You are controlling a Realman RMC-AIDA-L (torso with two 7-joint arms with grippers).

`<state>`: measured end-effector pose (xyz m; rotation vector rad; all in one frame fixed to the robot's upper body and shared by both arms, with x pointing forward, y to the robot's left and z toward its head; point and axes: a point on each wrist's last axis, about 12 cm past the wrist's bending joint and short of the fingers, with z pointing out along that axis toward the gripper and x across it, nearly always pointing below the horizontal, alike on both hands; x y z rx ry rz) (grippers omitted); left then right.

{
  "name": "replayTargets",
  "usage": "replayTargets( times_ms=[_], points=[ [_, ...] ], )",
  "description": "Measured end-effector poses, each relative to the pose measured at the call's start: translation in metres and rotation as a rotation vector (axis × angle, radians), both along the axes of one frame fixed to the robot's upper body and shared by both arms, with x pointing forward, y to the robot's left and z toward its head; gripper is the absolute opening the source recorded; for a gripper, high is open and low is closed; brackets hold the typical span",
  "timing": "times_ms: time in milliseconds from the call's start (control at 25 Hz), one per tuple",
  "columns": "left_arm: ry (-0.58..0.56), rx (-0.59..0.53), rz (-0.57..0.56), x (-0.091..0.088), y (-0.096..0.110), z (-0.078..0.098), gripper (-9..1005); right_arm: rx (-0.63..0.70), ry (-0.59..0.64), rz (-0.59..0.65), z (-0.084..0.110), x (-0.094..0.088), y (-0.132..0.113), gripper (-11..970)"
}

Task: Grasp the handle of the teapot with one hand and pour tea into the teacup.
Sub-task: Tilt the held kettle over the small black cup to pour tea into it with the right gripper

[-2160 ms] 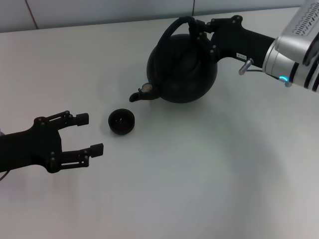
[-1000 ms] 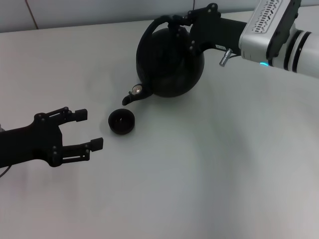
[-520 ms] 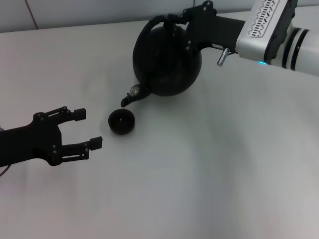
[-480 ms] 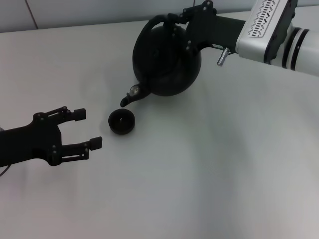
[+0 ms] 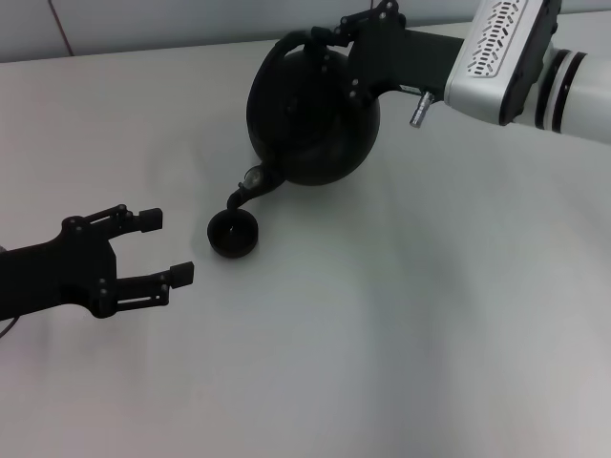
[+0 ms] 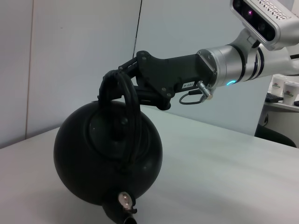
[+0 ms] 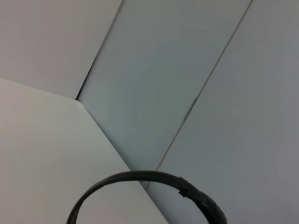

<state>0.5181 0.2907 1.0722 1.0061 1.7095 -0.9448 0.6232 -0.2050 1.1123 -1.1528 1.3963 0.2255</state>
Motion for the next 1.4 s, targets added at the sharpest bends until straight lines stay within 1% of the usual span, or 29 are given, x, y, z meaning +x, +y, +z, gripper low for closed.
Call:
replayTargets(
  times_ms=[480,1000,1080,1200,1280,1360,1400],
  points=[
    [-0.001,0.002,0.002,0.001,0.000,0.000,868,-0.050,-0.044,0.041,0.001,-0.008,0.003,112],
    [-0.001,0.007,0.010,0.002,0.000,-0.001,867,-0.043,-0.048,0.037,0.001,-0.008,0.003,110],
    [-0.001,0.008,0.012,0.001,0.000,-0.001,867,-0.025,-0.045,0.027,0.002,-0.008,0.002,109],
    [0.000,0.007,0.013,0.001,0.000,-0.001,868,0.038,-0.027,-0.008,0.000,-0.011,-0.002,109],
    [0.000,0.007,0.013,0.001,0.000,-0.001,868,0.082,-0.010,-0.036,-0.003,-0.013,-0.007,109],
    [0.001,0.004,0.012,0.001,-0.001,-0.002,868,0.158,0.024,-0.078,-0.009,-0.018,-0.016,108],
    [0.000,0.004,0.012,0.001,-0.002,-0.002,868,0.158,0.024,-0.078,-0.009,-0.018,-0.016,108]
  ],
)
